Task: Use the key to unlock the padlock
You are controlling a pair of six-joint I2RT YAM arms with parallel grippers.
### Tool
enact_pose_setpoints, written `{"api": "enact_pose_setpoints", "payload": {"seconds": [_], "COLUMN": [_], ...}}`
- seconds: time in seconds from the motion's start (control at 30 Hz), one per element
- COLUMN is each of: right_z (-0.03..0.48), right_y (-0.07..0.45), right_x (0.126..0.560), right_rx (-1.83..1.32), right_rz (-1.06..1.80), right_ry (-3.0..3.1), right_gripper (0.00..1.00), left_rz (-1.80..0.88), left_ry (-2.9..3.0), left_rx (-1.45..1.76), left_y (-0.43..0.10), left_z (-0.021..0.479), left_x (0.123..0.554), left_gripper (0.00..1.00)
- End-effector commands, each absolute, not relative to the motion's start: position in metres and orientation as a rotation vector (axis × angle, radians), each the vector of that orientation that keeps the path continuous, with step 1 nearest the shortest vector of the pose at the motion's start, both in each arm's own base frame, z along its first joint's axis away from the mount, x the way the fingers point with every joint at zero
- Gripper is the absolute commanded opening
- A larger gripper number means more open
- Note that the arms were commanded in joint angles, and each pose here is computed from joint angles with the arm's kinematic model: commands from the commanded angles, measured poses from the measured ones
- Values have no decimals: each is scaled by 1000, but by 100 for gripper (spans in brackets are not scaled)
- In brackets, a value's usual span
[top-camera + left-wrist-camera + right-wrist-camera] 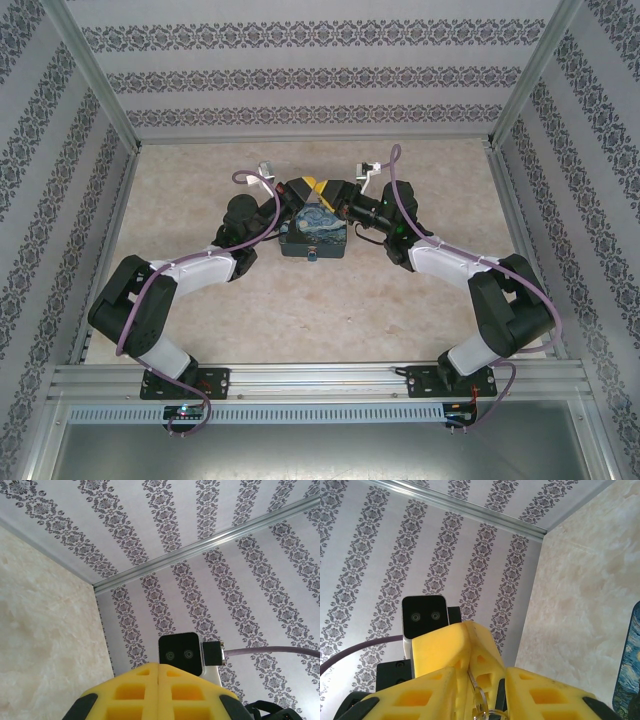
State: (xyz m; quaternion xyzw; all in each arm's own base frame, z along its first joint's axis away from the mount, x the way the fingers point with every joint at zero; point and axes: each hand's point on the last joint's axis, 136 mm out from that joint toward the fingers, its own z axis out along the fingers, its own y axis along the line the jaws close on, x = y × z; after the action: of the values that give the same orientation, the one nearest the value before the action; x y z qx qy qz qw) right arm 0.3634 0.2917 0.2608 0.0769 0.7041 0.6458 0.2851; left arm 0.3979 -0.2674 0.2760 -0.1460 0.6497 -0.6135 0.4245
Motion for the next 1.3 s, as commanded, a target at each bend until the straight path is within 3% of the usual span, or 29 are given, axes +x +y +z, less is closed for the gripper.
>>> {"api": "enact_pose_setpoints", "payload": {"seconds": [0.0,0.13,0.5,0.9,1.27], "right_z": [261,259,253,254,243], "right_y": [298,298,295,292,282], "right_x": [356,356,353,355,353], "right_rx": [150,152,159,161,190], "right_rz": [1752,1750,1744,1739,1710], "right_ry": [1872,1877,1890,1887,1913], "right_gripper": [29,25,24,0,0], "left_rz": [-1549,-1545,-1545,-1541,-1521], "left_ry": [1571,1572,1571,1568,1558], "left_rx": [-364,-364,-361,-373,-380], "left_y": [-263,-263,-263,-260,-254], "left_z": [285,284,287,283,288], "left_x": [401,401,402,399,395], "left_gripper": [0,0,0,0,0]}}
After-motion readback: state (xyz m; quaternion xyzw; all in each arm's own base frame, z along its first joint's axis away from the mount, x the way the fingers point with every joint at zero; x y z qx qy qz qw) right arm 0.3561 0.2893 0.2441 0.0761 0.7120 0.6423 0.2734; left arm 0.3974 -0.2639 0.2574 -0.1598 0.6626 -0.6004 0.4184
